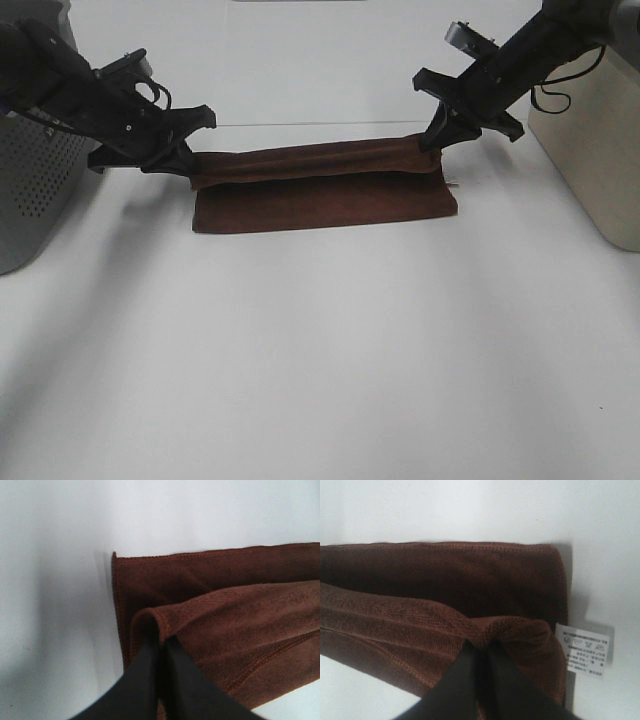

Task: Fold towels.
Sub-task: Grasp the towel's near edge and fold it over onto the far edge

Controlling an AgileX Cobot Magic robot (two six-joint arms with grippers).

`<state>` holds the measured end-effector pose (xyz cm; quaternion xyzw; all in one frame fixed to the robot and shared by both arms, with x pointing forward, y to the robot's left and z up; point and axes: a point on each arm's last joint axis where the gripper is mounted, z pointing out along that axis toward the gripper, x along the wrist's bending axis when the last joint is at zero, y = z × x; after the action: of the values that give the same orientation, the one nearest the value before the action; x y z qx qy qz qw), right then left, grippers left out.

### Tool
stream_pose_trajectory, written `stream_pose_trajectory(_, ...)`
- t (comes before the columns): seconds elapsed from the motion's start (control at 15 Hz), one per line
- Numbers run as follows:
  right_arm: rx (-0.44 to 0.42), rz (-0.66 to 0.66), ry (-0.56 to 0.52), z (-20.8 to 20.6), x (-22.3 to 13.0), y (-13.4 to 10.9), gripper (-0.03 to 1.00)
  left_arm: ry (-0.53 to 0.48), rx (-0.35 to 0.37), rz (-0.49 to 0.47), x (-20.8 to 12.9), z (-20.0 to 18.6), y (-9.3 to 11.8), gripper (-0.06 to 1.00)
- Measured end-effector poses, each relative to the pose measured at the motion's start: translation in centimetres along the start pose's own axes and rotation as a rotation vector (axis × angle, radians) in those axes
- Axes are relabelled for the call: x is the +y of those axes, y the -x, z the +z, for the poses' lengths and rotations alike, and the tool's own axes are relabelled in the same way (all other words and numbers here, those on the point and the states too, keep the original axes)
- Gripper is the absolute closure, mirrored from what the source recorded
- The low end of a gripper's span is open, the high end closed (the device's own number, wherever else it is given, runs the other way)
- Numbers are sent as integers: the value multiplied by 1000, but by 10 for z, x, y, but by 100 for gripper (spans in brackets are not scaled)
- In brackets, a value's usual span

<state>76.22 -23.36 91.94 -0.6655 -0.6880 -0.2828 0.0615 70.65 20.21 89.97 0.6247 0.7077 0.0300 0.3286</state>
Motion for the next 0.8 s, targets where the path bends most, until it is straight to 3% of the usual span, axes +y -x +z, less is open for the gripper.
stream_pose_trajectory(0.13, -8, 7, 8, 8, 0, 5, 94, 0, 2, 1, -1, 6, 0, 94)
stream_pose_trajectory(0.27, -27, 5, 32, 12, 1, 9, 85, 11, 8, 8, 0, 6, -1, 89)
stream_pose_trajectory(0.33, -46, -3, 55, 12, 3, 12, 75, 13, 12, 14, 1, 6, -2, 80)
stream_pose_trajectory(0.53, -68, -9, 93, 8, 8, 17, 33, 11, 16, 74, 1, 6, -3, 41)
stream_pose_trajectory(0.67, -61, -18, 81, 3, 10, 13, 22, -3, 12, 98, 0, 6, -3, 27)
stream_pose_trajectory(0.8, -52, -27, 68, -5, 10, 8, 20, -34, 1, 100, -3, 5, -2, 24)
